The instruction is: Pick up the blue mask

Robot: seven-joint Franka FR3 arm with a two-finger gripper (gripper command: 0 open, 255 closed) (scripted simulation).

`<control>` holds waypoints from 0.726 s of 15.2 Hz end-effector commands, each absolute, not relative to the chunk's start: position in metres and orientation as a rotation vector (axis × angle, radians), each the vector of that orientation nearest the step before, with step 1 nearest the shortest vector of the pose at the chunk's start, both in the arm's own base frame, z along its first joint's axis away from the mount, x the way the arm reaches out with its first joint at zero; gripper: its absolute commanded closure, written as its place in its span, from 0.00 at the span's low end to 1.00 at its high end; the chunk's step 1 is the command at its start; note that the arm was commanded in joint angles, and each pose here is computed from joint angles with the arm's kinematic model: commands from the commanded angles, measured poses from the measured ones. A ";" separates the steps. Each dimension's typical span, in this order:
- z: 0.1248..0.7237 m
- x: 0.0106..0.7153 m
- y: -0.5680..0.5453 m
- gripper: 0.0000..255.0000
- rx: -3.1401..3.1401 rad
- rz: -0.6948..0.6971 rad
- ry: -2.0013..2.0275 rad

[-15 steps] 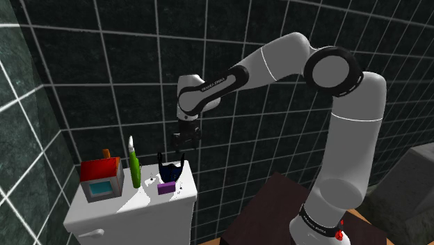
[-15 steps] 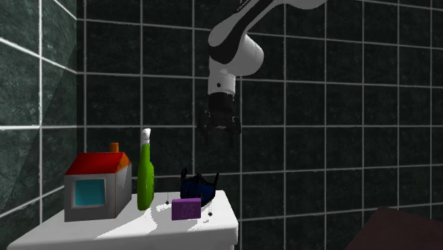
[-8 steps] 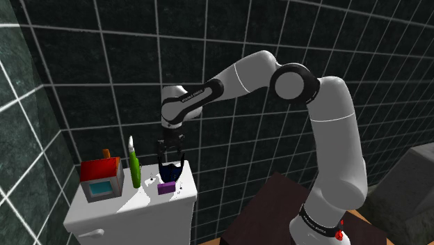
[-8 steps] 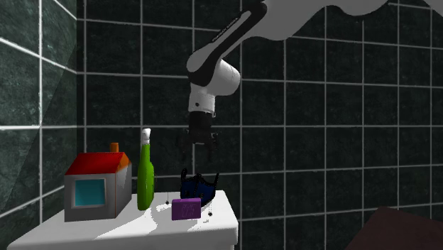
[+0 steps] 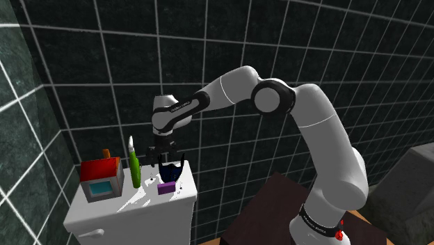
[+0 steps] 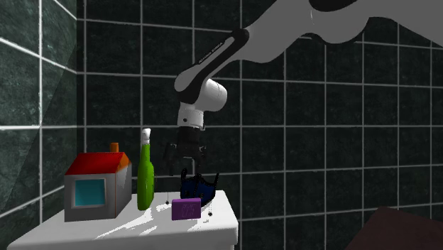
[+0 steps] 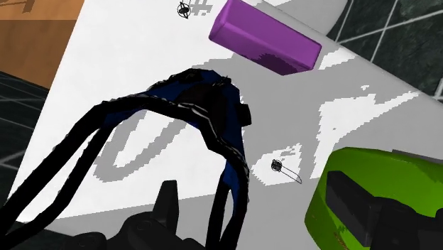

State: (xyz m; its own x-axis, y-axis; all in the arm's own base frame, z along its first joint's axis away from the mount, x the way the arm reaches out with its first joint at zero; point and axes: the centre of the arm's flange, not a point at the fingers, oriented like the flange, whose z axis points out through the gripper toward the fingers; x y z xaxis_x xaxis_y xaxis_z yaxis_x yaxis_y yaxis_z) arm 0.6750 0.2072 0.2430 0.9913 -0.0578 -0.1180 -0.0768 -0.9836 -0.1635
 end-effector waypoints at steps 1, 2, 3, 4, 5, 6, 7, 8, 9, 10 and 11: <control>0.232 0.675 0.208 0.00 -2.966 0.168 0.101; 0.226 0.675 0.208 0.00 -2.966 0.168 0.101; 0.221 0.675 0.208 0.00 -2.966 0.168 0.101; 0.218 0.675 0.208 0.00 -2.966 0.168 0.101; 0.218 0.675 0.208 0.00 -2.966 0.168 0.101; 0.219 0.674 0.208 1.00 -2.966 0.168 0.101; 0.219 0.675 0.208 1.00 -2.966 0.168 0.101; 0.219 0.675 0.208 1.00 -2.966 0.168 0.101; 0.219 0.675 0.208 1.00 -2.966 0.168 0.101; 0.219 0.675 0.208 1.00 -2.966 0.168 0.101; 0.219 0.675 0.208 1.00 -2.966 0.168 0.101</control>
State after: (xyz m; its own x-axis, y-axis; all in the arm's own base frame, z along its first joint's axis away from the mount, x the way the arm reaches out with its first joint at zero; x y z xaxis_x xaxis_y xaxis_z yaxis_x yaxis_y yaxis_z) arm 0.6746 0.2073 0.2193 0.9914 -0.0583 -0.1173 -0.0772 -0.9835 -0.1637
